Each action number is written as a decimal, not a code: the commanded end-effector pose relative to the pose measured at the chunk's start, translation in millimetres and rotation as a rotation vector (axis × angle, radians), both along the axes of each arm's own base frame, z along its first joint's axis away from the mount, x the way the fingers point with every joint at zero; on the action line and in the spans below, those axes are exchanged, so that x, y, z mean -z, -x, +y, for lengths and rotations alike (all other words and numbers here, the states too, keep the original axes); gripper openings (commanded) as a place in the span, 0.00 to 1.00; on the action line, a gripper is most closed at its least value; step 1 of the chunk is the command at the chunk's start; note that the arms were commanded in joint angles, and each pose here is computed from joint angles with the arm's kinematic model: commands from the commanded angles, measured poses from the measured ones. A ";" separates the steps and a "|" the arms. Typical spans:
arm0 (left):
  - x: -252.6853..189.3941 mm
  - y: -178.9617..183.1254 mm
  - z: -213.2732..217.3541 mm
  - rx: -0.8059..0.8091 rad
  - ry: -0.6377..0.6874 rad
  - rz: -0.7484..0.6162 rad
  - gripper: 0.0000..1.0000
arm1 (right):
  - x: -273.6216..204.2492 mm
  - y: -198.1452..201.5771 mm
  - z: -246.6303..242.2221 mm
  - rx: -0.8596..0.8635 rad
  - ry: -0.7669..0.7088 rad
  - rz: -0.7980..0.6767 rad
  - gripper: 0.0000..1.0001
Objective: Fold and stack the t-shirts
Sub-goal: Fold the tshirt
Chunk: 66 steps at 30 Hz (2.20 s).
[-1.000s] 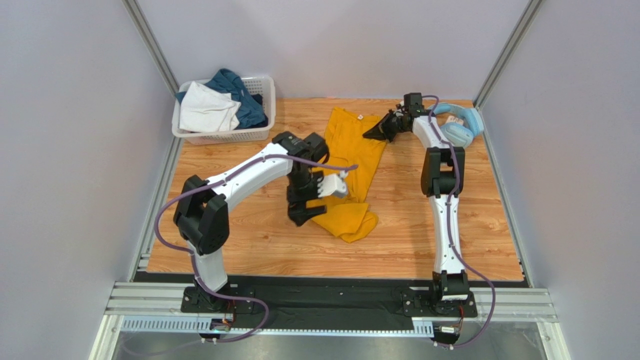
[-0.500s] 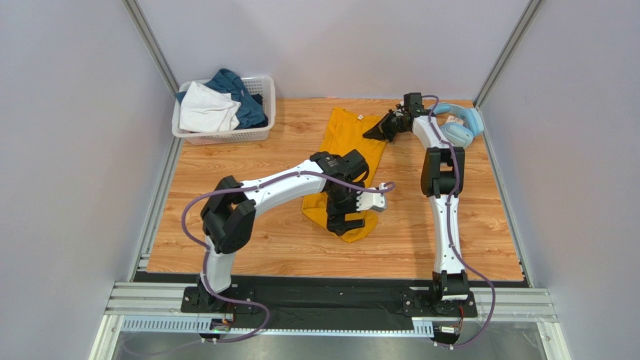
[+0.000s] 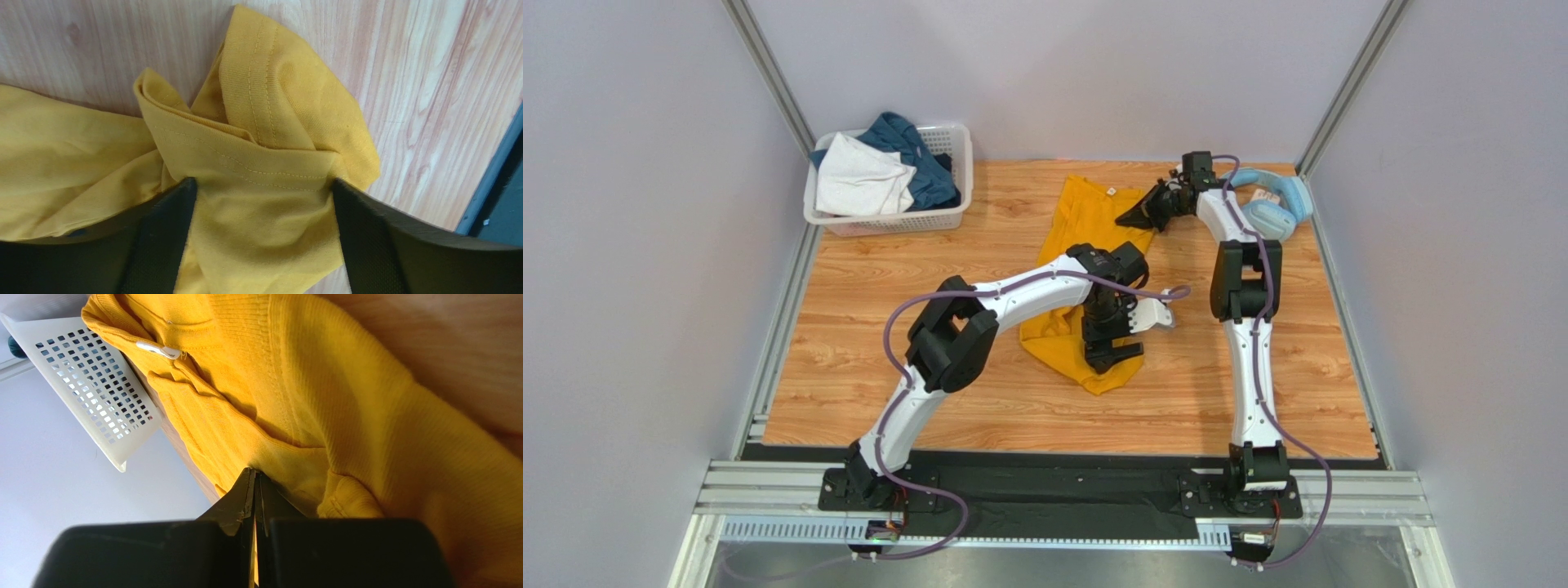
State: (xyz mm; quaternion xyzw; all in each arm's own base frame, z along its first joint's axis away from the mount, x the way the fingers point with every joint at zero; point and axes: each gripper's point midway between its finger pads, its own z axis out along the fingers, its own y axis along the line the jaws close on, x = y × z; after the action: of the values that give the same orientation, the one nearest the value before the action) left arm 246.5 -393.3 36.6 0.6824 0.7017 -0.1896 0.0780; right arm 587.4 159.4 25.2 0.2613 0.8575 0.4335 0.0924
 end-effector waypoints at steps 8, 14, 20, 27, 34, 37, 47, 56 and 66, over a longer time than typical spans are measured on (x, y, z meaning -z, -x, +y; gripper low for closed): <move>-81.3 45.2 32.5 0.093 0.076 0.176 0.27 | 23.4 6.6 -14.2 0.025 0.089 0.041 0.00; -152.1 110.2 111.6 0.332 0.093 0.306 0.37 | 24.2 5.3 -20.0 0.037 0.099 0.044 0.00; -126.0 141.1 190.8 0.413 -0.132 0.283 0.47 | 25.2 5.5 -24.6 0.052 0.112 0.057 0.00; -112.0 82.6 106.9 0.189 0.094 0.169 1.00 | 22.4 6.6 -24.1 0.051 0.122 0.057 0.00; -68.0 42.1 38.7 0.103 0.064 0.049 1.00 | 20.5 7.7 -25.1 0.049 0.124 0.058 0.00; -47.2 35.4 21.3 0.069 0.037 0.085 1.00 | 23.9 8.3 -23.9 0.045 0.122 0.061 0.00; -4.5 15.3 0.4 0.036 -0.010 0.096 1.00 | 24.9 4.7 -22.2 0.047 0.108 0.056 0.00; 16.3 13.8 3.3 0.057 -0.047 0.105 0.96 | 23.9 4.9 -21.4 0.048 0.100 0.058 0.00; 18.0 11.0 4.1 0.026 -0.078 0.107 0.21 | 29.2 7.1 -22.3 0.048 0.101 0.068 0.00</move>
State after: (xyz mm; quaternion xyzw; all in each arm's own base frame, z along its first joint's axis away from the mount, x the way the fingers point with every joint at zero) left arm 239.2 -393.8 26.6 0.6880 0.6942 -0.2096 0.0285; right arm 586.6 156.2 24.9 0.2639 0.8597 0.4273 0.0931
